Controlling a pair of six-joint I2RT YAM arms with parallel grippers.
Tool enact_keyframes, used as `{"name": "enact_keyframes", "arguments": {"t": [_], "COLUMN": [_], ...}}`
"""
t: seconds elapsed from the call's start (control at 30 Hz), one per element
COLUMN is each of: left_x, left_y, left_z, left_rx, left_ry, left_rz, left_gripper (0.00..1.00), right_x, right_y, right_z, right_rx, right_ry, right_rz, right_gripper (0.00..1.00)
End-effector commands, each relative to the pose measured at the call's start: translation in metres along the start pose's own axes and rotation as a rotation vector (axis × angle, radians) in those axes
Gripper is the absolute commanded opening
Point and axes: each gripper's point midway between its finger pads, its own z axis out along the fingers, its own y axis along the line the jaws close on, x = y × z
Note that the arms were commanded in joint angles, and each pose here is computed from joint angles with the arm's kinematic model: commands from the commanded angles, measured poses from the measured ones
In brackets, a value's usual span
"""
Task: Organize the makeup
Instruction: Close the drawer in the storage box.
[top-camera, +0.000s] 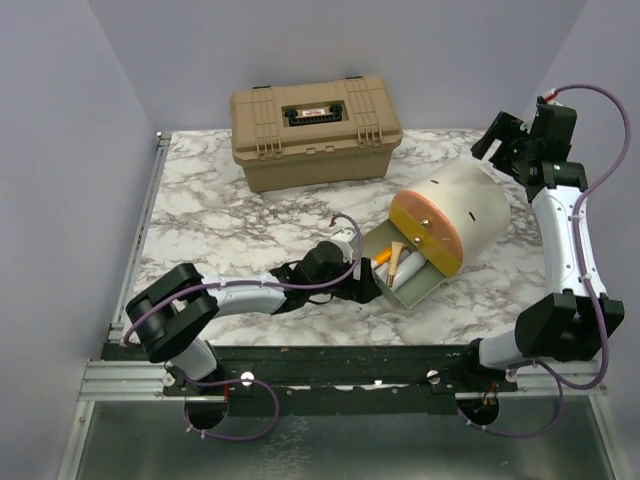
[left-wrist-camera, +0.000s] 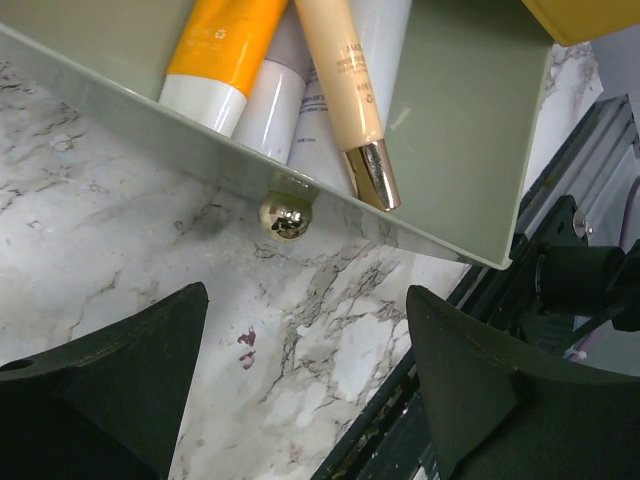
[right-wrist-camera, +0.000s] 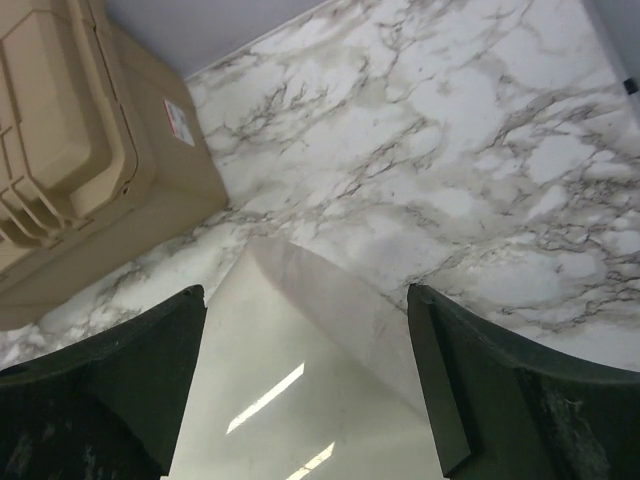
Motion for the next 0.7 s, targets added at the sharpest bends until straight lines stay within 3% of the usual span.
{"name": "enact_keyframes", "arguments": {"t": [0.0,0.47,0.67], "left_x": [-0.003,-0.015,-0.023], "left_y": [-0.009,-0.007,-0.014], "left_z": [0.004,0.027,0.044], "left_rx": [0.039,0.039,0.068], "left_ry": [-0.017,-0.082,-0.094], "left_rz": [0.019,0.020,0.058], "left_gripper": [0.81,0.41,0.36], "right_x": [0.018,0.074,0.088], "right_y": [0.016,0.021,0.020], "right_z": [0.004,0.010,0.005], "right_rx": [-0.214,-0.329,-0.349], "right_ry": [0.110,0.253,0.263], "right_rz": [0.089,0.074,0.061], "right_gripper": [0.88,0.91,0.91]}}
